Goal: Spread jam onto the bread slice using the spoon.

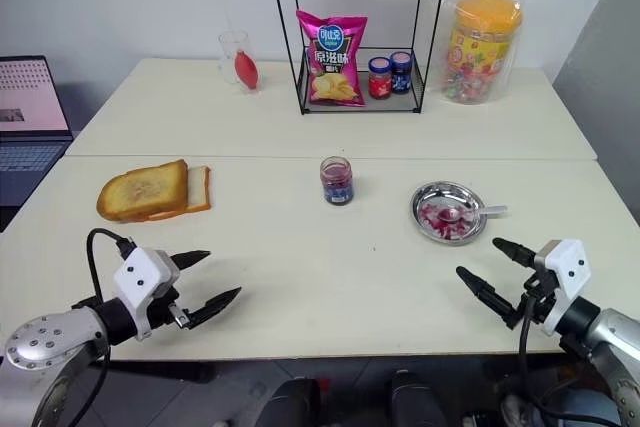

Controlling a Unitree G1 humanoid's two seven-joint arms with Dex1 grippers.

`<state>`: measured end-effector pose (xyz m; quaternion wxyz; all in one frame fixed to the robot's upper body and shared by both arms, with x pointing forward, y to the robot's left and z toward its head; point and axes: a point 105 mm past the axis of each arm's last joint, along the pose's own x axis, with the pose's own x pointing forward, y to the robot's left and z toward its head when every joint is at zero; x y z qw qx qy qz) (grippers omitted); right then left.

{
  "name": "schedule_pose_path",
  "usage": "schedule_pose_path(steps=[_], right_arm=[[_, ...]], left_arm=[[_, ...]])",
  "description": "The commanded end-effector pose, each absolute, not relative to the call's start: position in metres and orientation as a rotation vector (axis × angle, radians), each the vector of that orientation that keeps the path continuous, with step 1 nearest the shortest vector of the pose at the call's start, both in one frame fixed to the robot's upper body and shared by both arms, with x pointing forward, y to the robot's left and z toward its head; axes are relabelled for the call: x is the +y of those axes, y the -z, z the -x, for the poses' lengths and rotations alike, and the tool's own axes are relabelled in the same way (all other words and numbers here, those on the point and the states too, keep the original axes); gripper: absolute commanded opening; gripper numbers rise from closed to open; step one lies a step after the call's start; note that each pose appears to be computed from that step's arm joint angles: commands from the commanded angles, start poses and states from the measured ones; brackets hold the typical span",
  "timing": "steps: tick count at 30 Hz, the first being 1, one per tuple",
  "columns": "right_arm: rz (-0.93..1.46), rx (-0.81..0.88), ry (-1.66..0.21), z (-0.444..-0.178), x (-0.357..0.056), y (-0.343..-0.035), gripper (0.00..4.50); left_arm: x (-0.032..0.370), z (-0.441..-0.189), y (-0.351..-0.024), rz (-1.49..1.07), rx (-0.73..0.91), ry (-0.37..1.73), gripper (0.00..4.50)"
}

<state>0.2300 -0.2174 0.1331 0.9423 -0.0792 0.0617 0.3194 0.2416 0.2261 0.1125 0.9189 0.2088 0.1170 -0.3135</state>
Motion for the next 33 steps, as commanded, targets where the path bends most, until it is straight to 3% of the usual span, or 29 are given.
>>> schedule_pose_path(steps=[1, 10, 21, 27, 33], right_arm=[[0.192, 0.096, -0.667, -0.229, -0.21, -0.142, 4.46], [0.197, 0.1, -0.668, -0.229, -0.208, -0.141, 4.46], [0.203, 0.098, -0.681, -0.23, -0.2, -0.141, 4.46], [0.192, 0.032, -0.73, -0.24, -0.178, -0.155, 4.46], [0.181, 0.011, -0.778, -0.259, -0.15, -0.165, 4.46]], left_arm=[[0.219, -0.245, -0.125, -0.437, 0.18, 0.648, 4.46], [0.22, -0.248, -0.126, -0.436, 0.178, 0.625, 4.46], [0.219, -0.25, -0.136, -0.382, 0.054, 0.629, 4.46], [0.257, -0.269, -0.164, -0.4, -0.108, 0.334, 4.46], [0.326, -0.284, -0.172, -0.124, -0.131, -0.077, 4.46]])
